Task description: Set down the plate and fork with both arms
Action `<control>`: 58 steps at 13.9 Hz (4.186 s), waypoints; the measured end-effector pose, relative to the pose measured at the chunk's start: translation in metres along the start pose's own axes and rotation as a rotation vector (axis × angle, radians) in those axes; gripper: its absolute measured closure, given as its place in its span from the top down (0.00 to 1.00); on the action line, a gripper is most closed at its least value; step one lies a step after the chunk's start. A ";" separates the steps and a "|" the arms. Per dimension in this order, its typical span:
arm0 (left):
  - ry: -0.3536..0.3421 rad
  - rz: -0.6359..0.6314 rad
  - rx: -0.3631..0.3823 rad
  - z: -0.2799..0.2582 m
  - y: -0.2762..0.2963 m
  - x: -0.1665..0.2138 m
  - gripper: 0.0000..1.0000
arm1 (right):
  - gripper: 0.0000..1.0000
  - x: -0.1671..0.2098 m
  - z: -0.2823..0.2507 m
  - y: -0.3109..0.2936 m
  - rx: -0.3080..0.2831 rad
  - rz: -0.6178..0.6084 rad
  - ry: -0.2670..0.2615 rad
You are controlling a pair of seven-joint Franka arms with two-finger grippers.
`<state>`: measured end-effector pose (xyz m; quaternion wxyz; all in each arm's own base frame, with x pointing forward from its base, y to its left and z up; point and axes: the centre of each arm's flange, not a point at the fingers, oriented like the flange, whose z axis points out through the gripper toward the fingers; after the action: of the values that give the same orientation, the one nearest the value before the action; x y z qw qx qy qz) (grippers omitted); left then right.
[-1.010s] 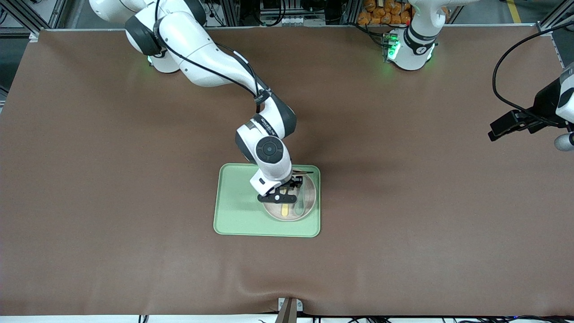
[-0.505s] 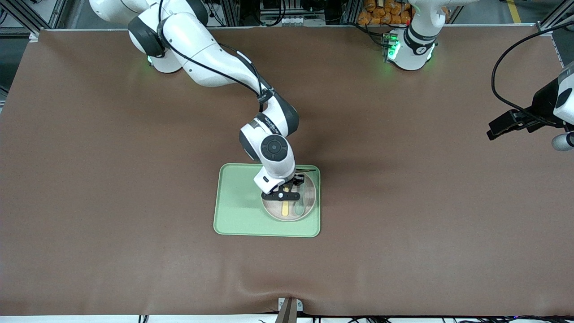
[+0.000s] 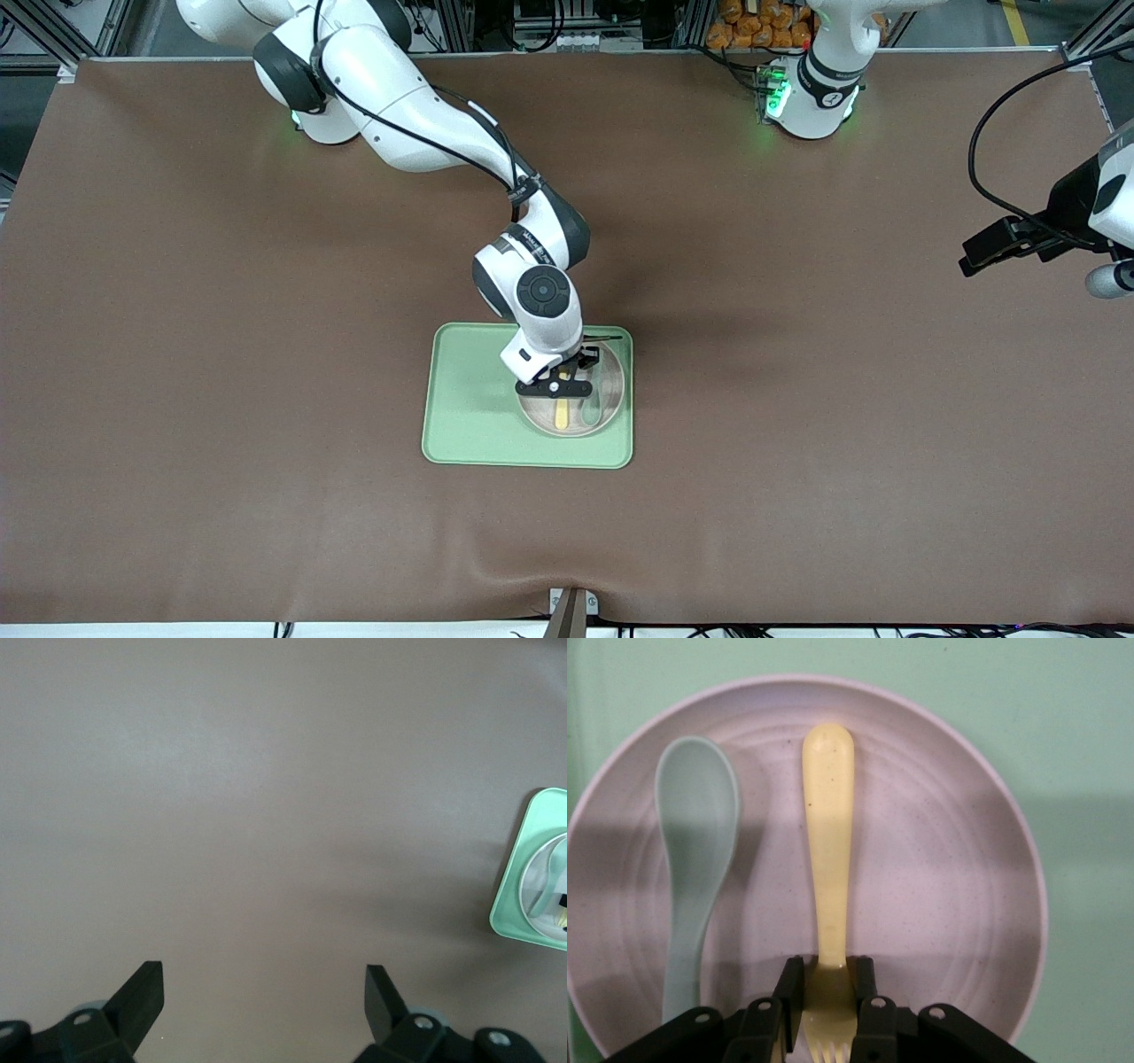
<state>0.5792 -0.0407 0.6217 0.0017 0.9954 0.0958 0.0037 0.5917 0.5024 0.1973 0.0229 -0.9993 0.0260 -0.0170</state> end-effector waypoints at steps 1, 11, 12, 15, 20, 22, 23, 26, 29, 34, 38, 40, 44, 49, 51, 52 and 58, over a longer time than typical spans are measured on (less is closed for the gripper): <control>0.000 0.001 0.000 0.000 0.001 0.000 1.00 | 0.28 0.003 -0.004 0.001 -0.001 0.015 -0.001; -0.008 0.018 0.001 0.004 0.010 -0.003 1.00 | 0.28 0.066 -0.081 0.087 -0.025 0.067 -0.053; -0.009 0.019 0.001 0.004 0.010 -0.003 1.00 | 0.28 0.068 -0.075 0.098 -0.033 0.063 -0.062; -0.011 0.020 0.001 0.005 0.011 -0.003 1.00 | 0.28 0.066 -0.045 0.133 -0.012 0.040 -0.023; -0.012 0.021 0.002 0.006 0.011 -0.004 1.00 | 0.28 0.036 -0.003 0.161 -0.004 0.025 0.003; -0.013 0.021 0.002 0.006 0.011 -0.004 1.00 | 0.28 0.031 0.004 0.165 -0.007 0.027 0.000; -0.014 0.021 0.002 0.006 0.011 -0.004 1.00 | 0.28 0.030 0.005 0.166 -0.008 0.027 -0.002; -0.019 0.021 0.004 0.009 0.011 -0.004 1.00 | 0.52 0.032 0.000 0.166 -0.004 0.029 0.005; -0.021 0.021 0.004 0.010 0.011 -0.003 1.00 | 0.84 0.041 -0.036 0.162 -0.005 0.032 -0.003; -0.023 0.021 0.004 0.012 0.011 -0.003 1.00 | 1.00 0.095 -0.169 0.215 0.059 0.118 -0.023; -0.023 0.022 0.004 0.011 0.012 -0.003 1.00 | 1.00 0.113 -0.273 0.272 0.108 0.134 0.013; -0.023 0.027 0.004 0.011 0.014 -0.004 1.00 | 1.00 0.109 -0.318 0.301 0.109 0.107 0.029; -0.022 0.035 0.003 0.011 0.015 -0.004 1.00 | 1.00 0.085 -0.379 0.355 0.081 0.001 -0.030; -0.024 0.035 0.004 0.008 0.014 -0.006 1.00 | 1.00 0.055 -0.431 0.413 0.071 -0.099 -0.030; -0.023 0.035 0.005 0.005 0.013 -0.008 1.00 | 1.00 0.030 -0.436 0.418 0.054 -0.095 -0.018; -0.022 0.036 0.005 0.003 0.013 -0.010 1.00 | 1.00 0.019 -0.438 0.422 0.048 -0.090 -0.013; 0.009 0.058 0.008 -0.028 0.009 -0.038 1.00 | 1.00 0.019 -0.458 0.465 -0.017 -0.036 0.023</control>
<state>0.5432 -0.0563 0.6491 -0.0030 0.9977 0.0668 0.0080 0.5707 0.0170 0.6338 0.0140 -0.9995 0.0084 -0.0287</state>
